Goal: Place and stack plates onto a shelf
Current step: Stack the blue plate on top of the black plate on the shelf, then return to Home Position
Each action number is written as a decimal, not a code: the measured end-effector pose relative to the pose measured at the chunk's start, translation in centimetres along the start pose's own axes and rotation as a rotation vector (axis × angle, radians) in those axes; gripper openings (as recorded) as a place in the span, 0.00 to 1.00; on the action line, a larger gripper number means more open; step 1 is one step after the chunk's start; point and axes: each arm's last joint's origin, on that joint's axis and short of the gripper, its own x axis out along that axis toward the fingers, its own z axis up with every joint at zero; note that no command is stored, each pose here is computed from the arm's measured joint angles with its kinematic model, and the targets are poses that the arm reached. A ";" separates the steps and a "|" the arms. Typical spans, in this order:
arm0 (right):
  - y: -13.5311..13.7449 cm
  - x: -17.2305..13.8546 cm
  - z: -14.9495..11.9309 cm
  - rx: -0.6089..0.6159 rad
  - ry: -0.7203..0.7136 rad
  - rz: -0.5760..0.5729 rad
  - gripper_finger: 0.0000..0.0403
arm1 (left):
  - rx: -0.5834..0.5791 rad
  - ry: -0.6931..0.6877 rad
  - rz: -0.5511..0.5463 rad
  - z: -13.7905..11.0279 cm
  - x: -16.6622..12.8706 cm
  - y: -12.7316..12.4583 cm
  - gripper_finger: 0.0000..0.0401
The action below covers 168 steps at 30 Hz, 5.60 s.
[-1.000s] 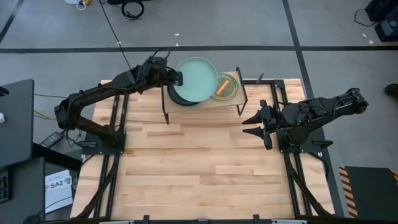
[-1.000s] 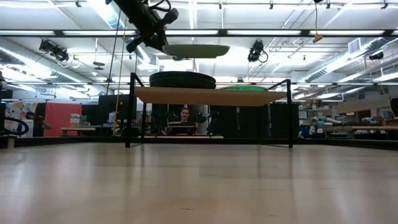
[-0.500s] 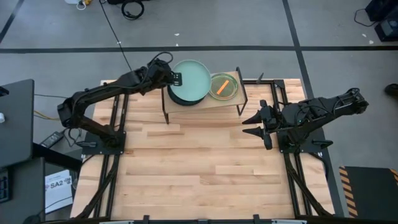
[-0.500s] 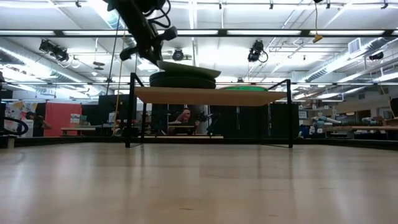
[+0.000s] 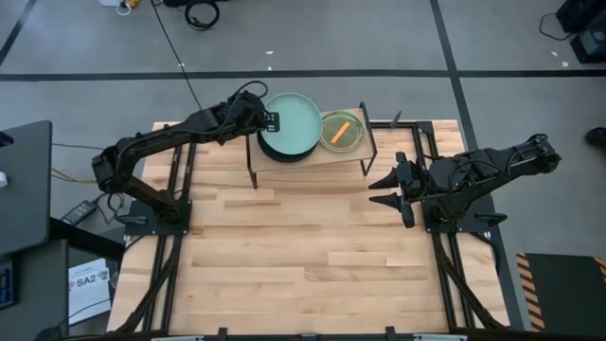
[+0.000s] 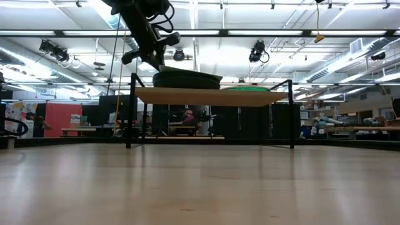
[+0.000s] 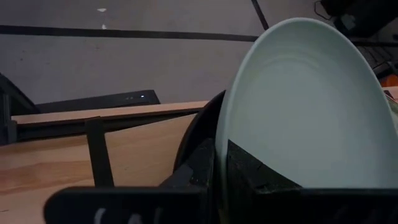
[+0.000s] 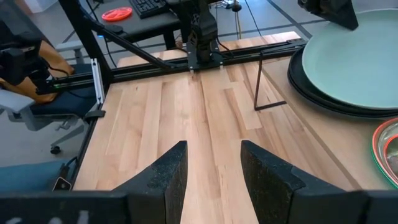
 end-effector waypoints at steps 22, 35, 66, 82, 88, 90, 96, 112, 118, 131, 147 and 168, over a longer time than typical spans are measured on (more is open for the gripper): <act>0.0 0.0 0.0 0.000 0.000 0.000 0.39 | 0.002 0.001 0.001 0.0 0.0 0.0 0.34; 0.0 0.0 0.0 0.000 0.000 0.000 0.39 | 0.038 -0.018 -0.022 0.5 -1.1 0.2 0.39; 0.0 -0.1 0.0 0.002 -0.006 0.002 0.39 | 0.807 -0.251 -0.758 -3.5 -20.5 -0.9 0.39; -0.6 -2.1 0.3 0.021 -0.060 0.023 0.39 | 0.816 -0.346 -0.910 -9.8 -21.1 4.2 0.39; -0.6 -2.1 0.3 0.022 -0.063 0.023 0.39 | 0.748 -0.405 -0.944 -14.3 -17.0 7.1 0.39; -0.6 -2.1 0.3 0.021 -0.062 0.023 0.39 | 0.720 -0.422 -0.949 -15.6 -15.7 8.1 0.39; -0.6 -2.1 0.3 0.021 -0.063 0.023 0.39 | 0.617 -0.502 -0.973 -17.9 -13.1 11.0 0.39; -0.6 -2.1 0.3 0.021 -0.062 0.023 0.39 | 0.567 -0.627 -1.001 -19.4 -11.6 14.4 0.39; -0.6 -2.1 0.3 0.021 -0.062 0.023 0.39 | 0.586 -0.658 -0.996 -19.2 -11.7 14.8 0.39; -0.6 -2.1 0.3 0.006 -0.062 0.023 0.39 | 0.644 -0.617 -0.970 -19.6 -11.4 15.5 0.39; -0.6 -2.1 0.3 0.006 -0.062 0.023 0.39 | 0.697 -0.603 -0.859 -19.7 -10.6 16.5 0.39; -0.9 -3.1 -0.4 -0.056 -0.067 0.062 0.39 | 0.715 -0.605 -0.824 -19.6 -10.3 16.5 0.39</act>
